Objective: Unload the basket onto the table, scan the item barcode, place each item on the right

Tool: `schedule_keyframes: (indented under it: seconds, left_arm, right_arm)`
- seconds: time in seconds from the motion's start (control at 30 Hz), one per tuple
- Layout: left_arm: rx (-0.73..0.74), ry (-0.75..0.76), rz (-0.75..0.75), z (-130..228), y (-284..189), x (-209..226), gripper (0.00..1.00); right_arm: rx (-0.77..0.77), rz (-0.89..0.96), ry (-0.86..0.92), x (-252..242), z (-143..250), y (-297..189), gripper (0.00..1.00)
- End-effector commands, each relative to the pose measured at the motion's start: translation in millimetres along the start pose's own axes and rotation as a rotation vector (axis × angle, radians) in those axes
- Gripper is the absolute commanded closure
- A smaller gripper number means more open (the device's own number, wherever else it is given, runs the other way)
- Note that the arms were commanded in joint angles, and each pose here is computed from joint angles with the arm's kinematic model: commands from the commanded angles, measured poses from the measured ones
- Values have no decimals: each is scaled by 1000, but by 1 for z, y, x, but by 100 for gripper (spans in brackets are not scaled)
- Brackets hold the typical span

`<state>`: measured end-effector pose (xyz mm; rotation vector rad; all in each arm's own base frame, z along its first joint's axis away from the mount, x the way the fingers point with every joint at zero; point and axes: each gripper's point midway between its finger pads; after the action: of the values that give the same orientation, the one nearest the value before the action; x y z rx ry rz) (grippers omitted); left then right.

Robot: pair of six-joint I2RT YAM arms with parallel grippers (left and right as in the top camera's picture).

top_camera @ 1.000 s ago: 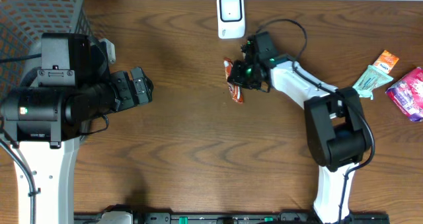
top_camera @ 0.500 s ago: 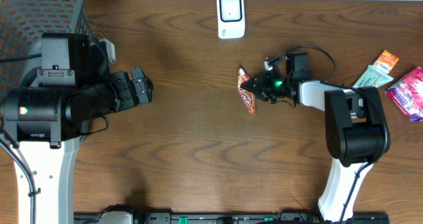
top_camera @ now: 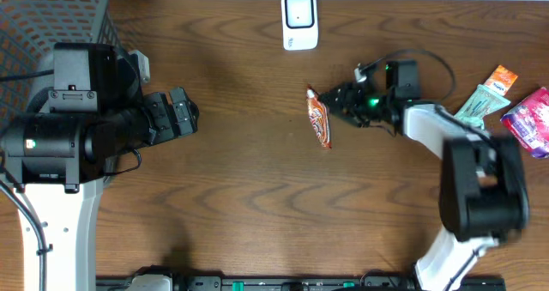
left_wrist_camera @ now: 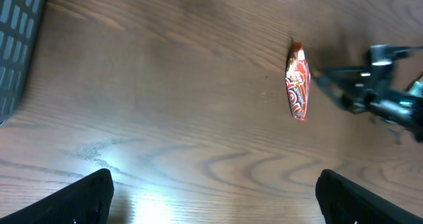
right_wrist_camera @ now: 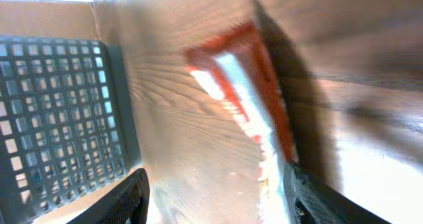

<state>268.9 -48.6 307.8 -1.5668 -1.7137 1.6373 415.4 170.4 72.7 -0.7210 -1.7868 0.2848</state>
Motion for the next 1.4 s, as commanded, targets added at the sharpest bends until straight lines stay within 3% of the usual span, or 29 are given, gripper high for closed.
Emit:
schedule_keyframes:
  seconds: [0.0, 0.17, 0.4, 0.53, 0.6, 0.63, 0.67, 0.73, 0.9, 1.17, 1.37]
  left_arm:
    - [-9, 16, 13, -1, -4, -4, 2]
    - [-9, 16, 13, -1, -4, -4, 2]
    - [-9, 16, 13, -1, -4, -4, 2]
    - [-9, 16, 13, -1, -4, -4, 2]
    - [-9, 16, 13, -1, -4, -4, 2]
    - [-9, 16, 13, -1, -4, -4, 2]
    - [-9, 16, 13, -1, -4, -4, 2]
    - [-9, 16, 13, -1, -4, -4, 2]
    - [-9, 16, 13, -1, -4, -4, 2]
    - [-9, 16, 13, -1, -4, -4, 2]
    - [-9, 16, 13, -1, -4, -4, 2]
  right_arm:
    - [-128, 160, -187, 26, -25, -28, 37]
    - [-194, 506, -377, 38, -23, -46, 33]
    - [-121, 863, -518, 30, 19, -31, 32]
    - [-119, 981, -456, 14, 34, -28, 26]
    - [-119, 965, -401, 8, 37, -24, 40]
    - [-117, 945, -386, 7, 36, -22, 53]
    - [-115, 884, -370, 9, 32, -15, 77]
    - [-113, 800, -364, 16, 29, -6, 99]
    - [-112, 661, -359, 30, 26, 13, 99]
    - [-5, 765, -206, -24, 53, 22, 99]
    - [31, 928, -141, -69, 58, -4, 99]
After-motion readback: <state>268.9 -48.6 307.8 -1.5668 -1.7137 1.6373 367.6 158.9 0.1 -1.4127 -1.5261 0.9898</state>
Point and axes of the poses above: each gripper's point midway between its finger pads, its own y axis out along the fingers, its own x axis along the line the jaws close on, z = x × y, and after that the axes turned 15 degrees about -y, right-handed
